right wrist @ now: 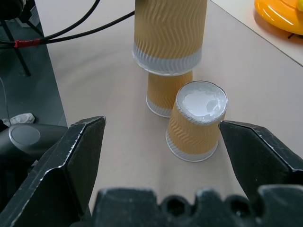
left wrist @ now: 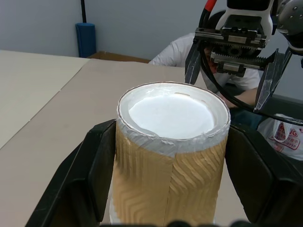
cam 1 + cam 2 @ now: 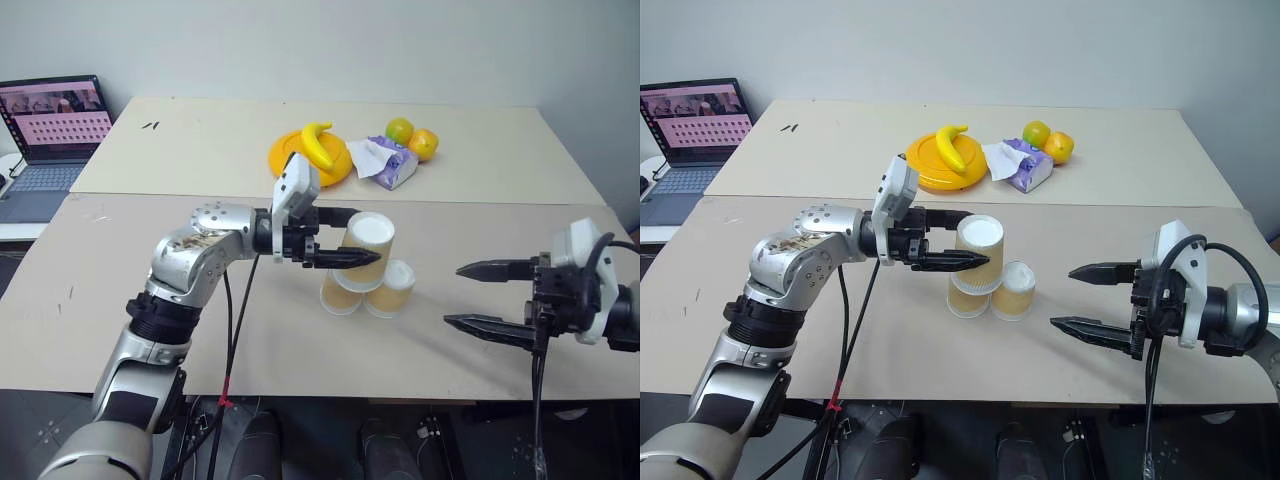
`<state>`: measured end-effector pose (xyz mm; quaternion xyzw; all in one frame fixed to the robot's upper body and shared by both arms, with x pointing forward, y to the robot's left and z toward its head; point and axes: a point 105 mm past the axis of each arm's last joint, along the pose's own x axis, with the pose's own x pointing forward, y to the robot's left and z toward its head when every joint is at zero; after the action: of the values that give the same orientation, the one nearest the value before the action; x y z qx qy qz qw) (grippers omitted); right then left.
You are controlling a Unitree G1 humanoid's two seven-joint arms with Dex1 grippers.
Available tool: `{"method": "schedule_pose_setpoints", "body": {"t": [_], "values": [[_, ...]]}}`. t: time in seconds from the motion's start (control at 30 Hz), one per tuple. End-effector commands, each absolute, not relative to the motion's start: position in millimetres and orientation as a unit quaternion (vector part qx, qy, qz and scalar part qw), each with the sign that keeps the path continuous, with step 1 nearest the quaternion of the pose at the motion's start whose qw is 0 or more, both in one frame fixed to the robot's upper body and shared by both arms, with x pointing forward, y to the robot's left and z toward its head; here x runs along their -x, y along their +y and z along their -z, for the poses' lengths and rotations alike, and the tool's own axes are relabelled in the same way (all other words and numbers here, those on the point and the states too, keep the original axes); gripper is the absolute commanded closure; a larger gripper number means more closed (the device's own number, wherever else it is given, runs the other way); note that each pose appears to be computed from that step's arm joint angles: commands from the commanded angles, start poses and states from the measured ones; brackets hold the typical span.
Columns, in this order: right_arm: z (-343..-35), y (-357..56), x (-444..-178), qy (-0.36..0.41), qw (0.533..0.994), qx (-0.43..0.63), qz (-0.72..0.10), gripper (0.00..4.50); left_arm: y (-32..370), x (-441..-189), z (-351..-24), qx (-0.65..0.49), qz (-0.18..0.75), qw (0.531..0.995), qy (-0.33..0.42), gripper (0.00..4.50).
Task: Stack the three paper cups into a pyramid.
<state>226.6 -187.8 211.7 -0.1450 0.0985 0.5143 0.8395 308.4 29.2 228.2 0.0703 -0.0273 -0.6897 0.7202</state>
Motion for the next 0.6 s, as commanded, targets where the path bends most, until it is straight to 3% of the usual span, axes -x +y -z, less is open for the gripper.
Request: {"method": "schedule_pose_setpoints", "body": {"t": [0.03, 0.6], "values": [[-223, -186, -222, 0.072, 0.845, 0.157, -0.505, 0.0, 26, -310, -242, -0.084, 0.692, 0.714, -0.059, 1.0], [-232, -184, -224, 0.067, 0.852, 0.164, -0.493, 0.0, 15, -310, -242, -0.075, 0.694, 0.712, -0.074, 1.0]]}}
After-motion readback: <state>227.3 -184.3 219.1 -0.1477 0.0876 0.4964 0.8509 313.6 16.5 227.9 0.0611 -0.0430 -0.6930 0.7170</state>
